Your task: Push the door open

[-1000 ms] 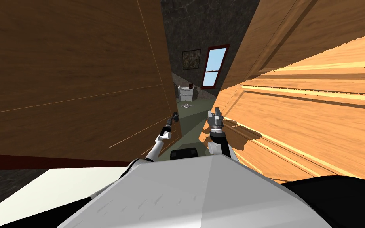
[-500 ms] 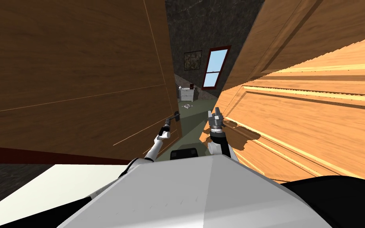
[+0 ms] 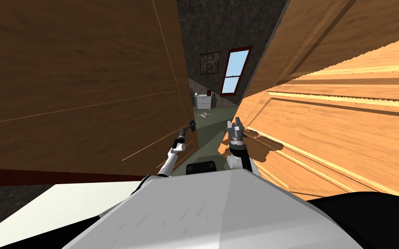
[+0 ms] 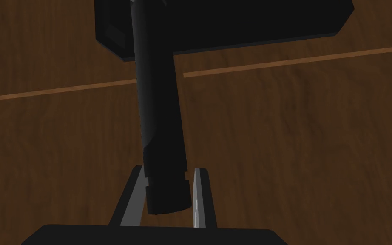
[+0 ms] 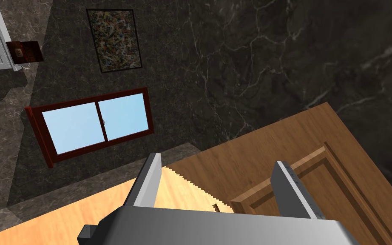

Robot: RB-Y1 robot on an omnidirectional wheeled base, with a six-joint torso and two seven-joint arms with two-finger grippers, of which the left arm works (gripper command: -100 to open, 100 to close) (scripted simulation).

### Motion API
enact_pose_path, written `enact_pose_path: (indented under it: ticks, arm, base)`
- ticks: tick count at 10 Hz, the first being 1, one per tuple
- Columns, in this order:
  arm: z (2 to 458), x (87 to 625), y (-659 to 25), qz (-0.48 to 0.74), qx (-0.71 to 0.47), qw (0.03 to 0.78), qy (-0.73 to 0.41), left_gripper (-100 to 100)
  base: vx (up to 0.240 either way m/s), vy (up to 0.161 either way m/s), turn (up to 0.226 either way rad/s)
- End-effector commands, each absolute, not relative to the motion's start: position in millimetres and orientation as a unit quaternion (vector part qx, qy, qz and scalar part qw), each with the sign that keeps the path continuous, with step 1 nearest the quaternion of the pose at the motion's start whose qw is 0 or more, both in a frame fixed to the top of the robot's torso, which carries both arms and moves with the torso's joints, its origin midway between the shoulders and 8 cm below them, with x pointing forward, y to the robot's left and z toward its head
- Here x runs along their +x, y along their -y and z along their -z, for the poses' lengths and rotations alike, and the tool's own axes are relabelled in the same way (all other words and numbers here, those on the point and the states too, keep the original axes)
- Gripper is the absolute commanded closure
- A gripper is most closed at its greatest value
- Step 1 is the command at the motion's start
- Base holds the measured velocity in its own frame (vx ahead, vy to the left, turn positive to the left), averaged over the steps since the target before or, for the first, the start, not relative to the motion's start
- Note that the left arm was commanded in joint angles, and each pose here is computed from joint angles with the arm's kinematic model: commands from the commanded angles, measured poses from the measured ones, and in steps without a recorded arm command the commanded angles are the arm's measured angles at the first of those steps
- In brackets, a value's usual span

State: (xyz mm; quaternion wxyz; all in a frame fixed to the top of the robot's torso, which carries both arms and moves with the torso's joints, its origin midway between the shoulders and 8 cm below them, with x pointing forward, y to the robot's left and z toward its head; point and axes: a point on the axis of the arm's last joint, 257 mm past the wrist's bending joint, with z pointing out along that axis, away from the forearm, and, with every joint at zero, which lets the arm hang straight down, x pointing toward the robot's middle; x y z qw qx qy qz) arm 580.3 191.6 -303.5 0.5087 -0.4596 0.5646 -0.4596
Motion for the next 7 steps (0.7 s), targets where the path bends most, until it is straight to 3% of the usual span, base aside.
enact_pose_path:
  ticks: [1,7]
  arm:
    - [319,578,-215,0.442,-0.469,0.513,-0.568,100]
    - [313,582,-232,0.436,-0.474,0.526,-0.556,100]
  base:
    - [0.005,0.005,0.0]
    - [-0.008,0.012,0.002]
